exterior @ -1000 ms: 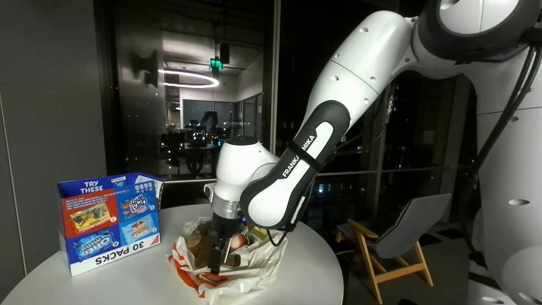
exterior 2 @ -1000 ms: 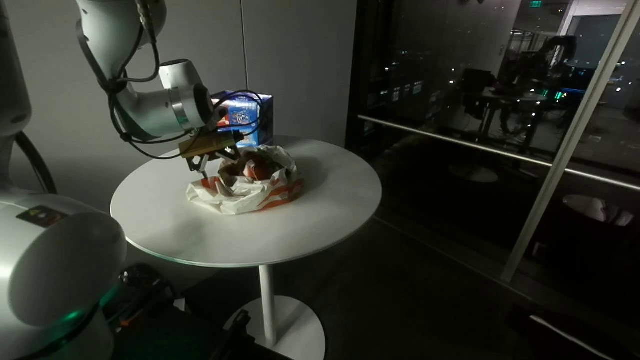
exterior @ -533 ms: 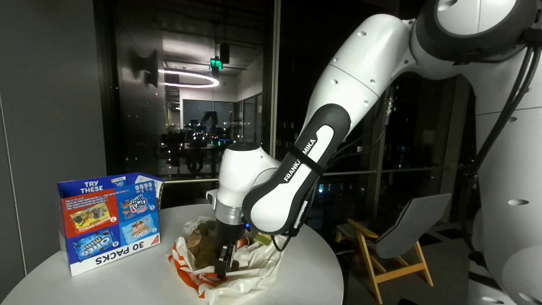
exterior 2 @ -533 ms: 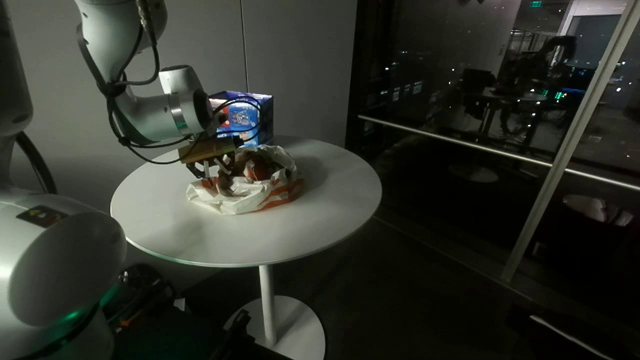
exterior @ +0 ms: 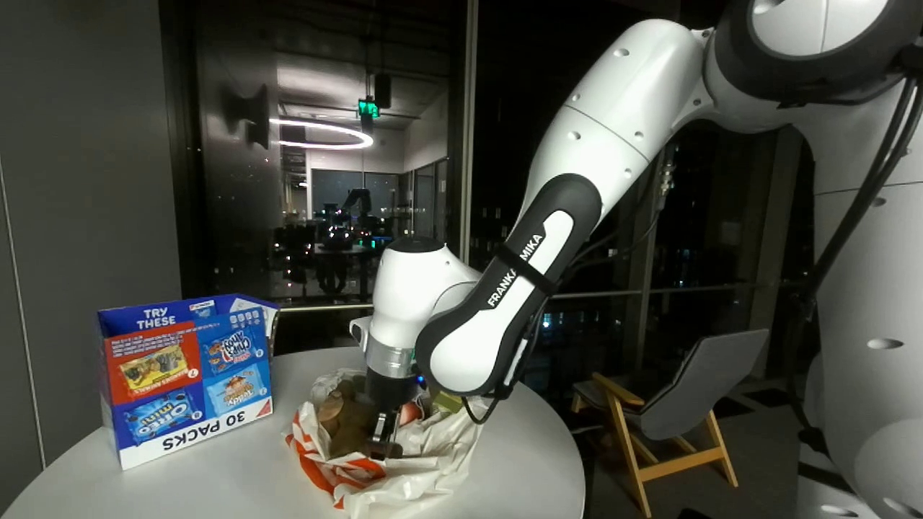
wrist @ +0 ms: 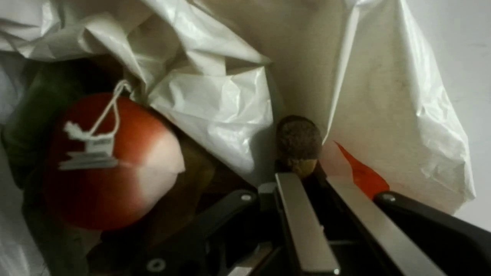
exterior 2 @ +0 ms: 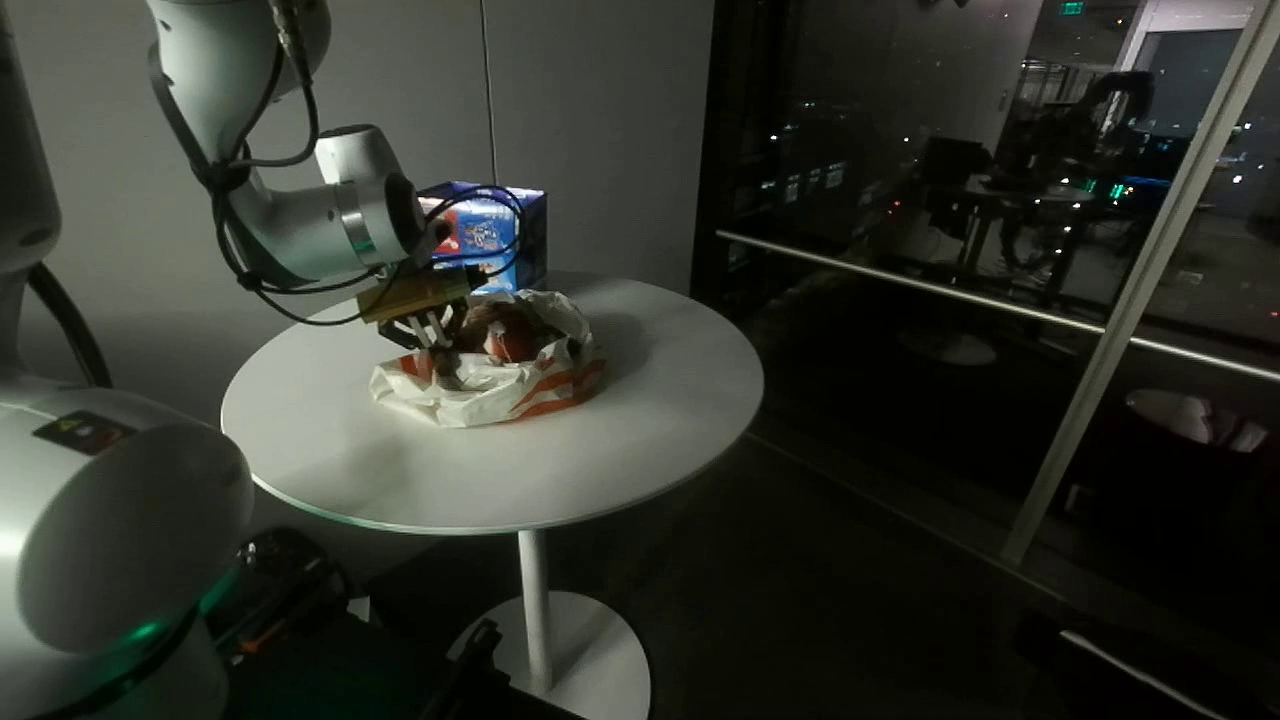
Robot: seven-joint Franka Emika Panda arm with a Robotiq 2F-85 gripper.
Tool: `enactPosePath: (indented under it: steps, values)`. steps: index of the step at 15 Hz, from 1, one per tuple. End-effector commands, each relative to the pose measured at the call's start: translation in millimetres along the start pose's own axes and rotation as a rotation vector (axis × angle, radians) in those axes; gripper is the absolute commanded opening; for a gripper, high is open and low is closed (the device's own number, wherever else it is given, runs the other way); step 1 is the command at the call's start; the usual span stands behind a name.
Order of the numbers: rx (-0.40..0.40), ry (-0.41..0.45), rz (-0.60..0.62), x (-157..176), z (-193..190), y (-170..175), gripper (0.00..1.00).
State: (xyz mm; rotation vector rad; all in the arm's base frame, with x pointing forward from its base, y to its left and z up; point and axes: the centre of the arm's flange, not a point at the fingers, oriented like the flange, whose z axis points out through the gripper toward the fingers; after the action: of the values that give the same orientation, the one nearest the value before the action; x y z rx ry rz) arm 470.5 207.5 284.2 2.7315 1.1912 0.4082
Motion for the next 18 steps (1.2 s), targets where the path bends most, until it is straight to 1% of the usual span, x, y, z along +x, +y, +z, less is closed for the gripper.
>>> enactPosePath:
  steps: [1, 3, 6, 8, 10, 12, 15, 17, 18]
  values:
    - [-0.071, 0.074, -0.003, -3.7, -29.3, 1.4, 0.08]
    - [-0.116, 0.092, -0.010, -3.3, -35.7, 6.8, 0.08]
    - [-0.216, 0.104, -0.063, -2.4, -27.4, 12.1, 0.08]
    - [-0.270, 0.111, -0.099, -5.6, -29.8, 10.9, 0.08]
    - [-0.311, 0.119, -0.140, -7.9, -32.6, 8.7, 0.08]
    - [-0.337, 0.130, -0.168, -9.1, -36.6, 5.2, 0.09]
    - [-0.282, 0.131, -0.161, -10.2, -45.5, -0.5, 0.09]
    - [-0.202, 0.087, -0.114, -11.4, -52.0, -1.9, 0.09]
    - [-0.169, 0.092, -0.100, -12.1, -54.6, -2.9, 0.10]
